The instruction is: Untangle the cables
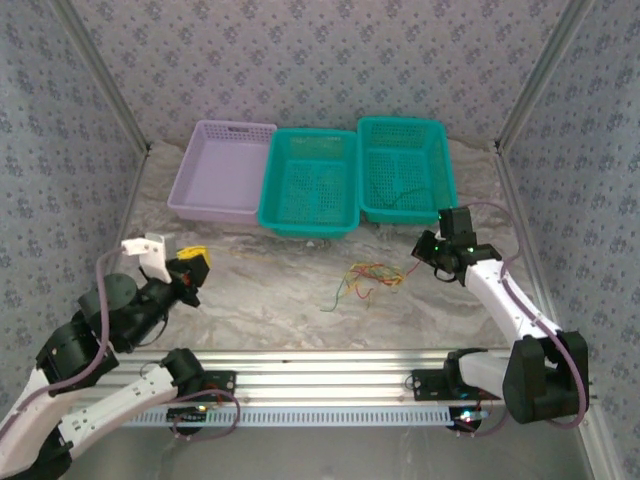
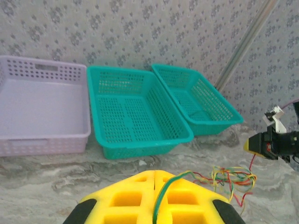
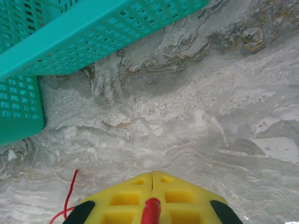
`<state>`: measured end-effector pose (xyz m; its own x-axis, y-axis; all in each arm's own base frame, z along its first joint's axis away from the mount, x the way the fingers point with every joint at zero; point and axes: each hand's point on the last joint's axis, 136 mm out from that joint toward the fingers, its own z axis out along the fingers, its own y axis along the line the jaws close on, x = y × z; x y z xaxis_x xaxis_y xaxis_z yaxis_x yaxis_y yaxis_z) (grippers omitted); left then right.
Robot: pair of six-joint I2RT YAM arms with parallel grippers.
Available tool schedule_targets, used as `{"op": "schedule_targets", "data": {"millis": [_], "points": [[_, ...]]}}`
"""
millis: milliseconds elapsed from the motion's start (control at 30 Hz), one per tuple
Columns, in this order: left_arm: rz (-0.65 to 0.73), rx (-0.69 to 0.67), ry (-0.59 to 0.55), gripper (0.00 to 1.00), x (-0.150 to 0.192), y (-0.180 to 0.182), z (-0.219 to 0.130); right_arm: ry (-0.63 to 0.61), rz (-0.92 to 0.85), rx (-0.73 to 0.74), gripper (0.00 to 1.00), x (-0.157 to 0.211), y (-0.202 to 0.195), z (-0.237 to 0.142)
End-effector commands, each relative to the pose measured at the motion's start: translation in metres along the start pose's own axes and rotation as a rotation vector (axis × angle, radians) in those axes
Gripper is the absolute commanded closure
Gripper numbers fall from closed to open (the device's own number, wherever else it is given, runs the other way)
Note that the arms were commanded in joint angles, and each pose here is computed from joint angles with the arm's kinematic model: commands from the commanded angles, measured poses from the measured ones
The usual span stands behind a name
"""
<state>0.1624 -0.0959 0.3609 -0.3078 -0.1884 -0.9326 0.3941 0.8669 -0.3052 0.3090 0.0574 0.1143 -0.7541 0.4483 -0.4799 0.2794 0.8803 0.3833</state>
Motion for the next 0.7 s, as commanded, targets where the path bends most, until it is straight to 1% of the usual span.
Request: {"op": "schedule_targets", "data": {"millis": [0, 100, 167, 233, 300, 367, 433, 600, 667], "points": [[0.056, -0.067, -0.046, 1.00, -0.023, 0.010, -0.013, -0.006, -0.005, 0.085, 1.00, 0.001, -0.019, 0.001], [0.068, -0.069, -0.058, 1.00, -0.030, 0.009, -0.014, -0.020, 0.013, 0.094, 1.00, -0.001, -0.025, 0.004], [0.087, -0.079, -0.028, 1.00, -0.029, 0.007, -0.008, -0.032, 0.017, 0.090, 1.00, -0.005, -0.024, 0.006], [0.108, -0.099, -0.026, 1.00, -0.036, 0.007, -0.009, -0.031, 0.019, 0.096, 1.00, -0.005, -0.025, 0.008], [0.116, -0.128, -0.076, 1.00, -0.054, 0.013, -0.021, -0.027, 0.013, 0.111, 1.00, -0.005, -0.027, 0.011], [0.121, -0.126, -0.134, 1.00, -0.073, 0.013, -0.033, -0.021, 0.011, 0.138, 1.00, -0.004, -0.033, 0.014], [0.141, -0.140, -0.148, 1.00, -0.088, 0.013, -0.041, -0.020, 0.010, 0.144, 1.00, -0.002, -0.035, 0.017], [0.158, -0.124, -0.126, 1.00, -0.097, 0.002, -0.033, -0.009, 0.005, 0.150, 1.00, 0.001, -0.034, 0.023], [0.153, -0.113, -0.128, 1.00, -0.098, -0.002, -0.029, -0.008, -0.018, 0.130, 1.00, 0.001, -0.027, 0.024]]}}
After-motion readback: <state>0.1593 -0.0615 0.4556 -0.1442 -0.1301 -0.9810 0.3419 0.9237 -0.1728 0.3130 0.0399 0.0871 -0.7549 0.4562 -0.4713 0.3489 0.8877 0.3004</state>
